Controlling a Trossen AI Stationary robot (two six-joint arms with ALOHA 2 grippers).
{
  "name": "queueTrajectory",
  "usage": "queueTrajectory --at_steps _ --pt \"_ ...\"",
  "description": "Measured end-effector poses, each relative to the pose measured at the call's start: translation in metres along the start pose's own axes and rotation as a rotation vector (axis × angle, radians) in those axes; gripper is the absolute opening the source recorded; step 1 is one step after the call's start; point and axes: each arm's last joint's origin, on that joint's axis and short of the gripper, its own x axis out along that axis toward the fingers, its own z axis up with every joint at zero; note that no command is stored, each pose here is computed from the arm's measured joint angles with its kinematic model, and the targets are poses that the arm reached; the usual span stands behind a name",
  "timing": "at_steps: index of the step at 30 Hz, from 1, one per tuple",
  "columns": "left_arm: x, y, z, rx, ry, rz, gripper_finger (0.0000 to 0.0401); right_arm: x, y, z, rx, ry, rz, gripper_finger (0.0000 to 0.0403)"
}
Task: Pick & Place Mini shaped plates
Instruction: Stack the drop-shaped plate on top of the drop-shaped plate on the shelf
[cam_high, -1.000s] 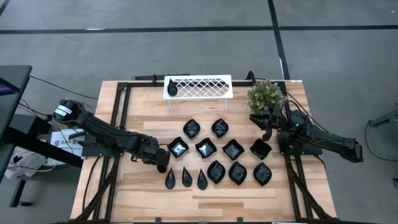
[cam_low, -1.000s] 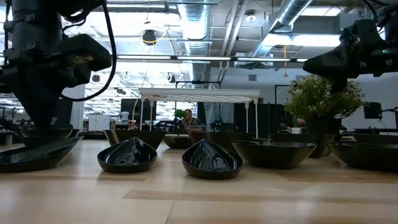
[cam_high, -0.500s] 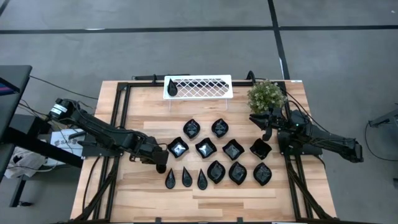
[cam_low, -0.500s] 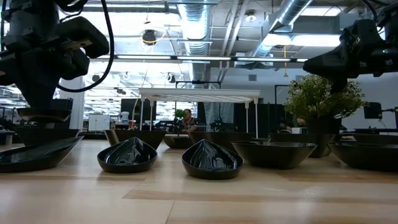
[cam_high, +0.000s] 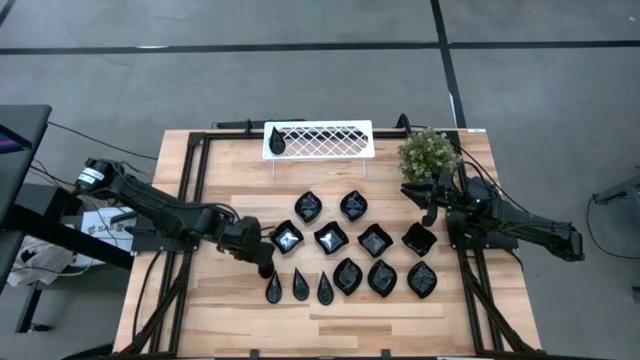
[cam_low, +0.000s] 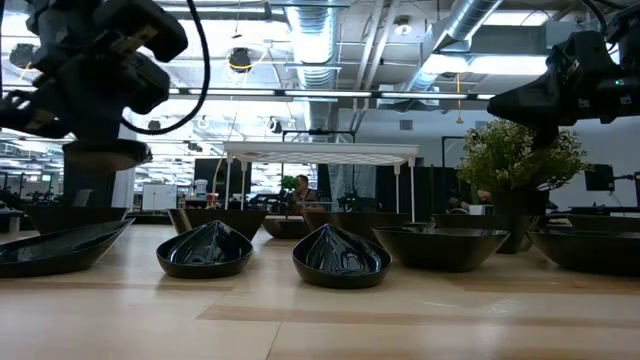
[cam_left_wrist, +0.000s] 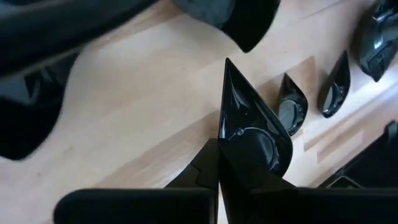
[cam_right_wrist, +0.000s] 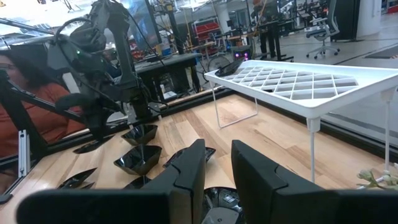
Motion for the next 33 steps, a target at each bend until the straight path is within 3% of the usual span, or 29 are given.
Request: queueTrajectory --at_steps 8,13,33 --pt "-0.001 -0.011 0.009 0.182 -0.035 -0.119 0.0004 0.0 0.0 0.0 0.0 0.0 0.0 0.0074" --pt "-0.004 -0.025 0.011 0.363 -0.092 -0.256 0.0004 0.0 0.0 0.0 0.0 0.0 0.0 0.0074" --pt "-0.006 -0.023 0.038 0.235 -0.148 -0.278 0.0004 0.0 0.0 0.0 0.0 0.0 0.0 0.0074"
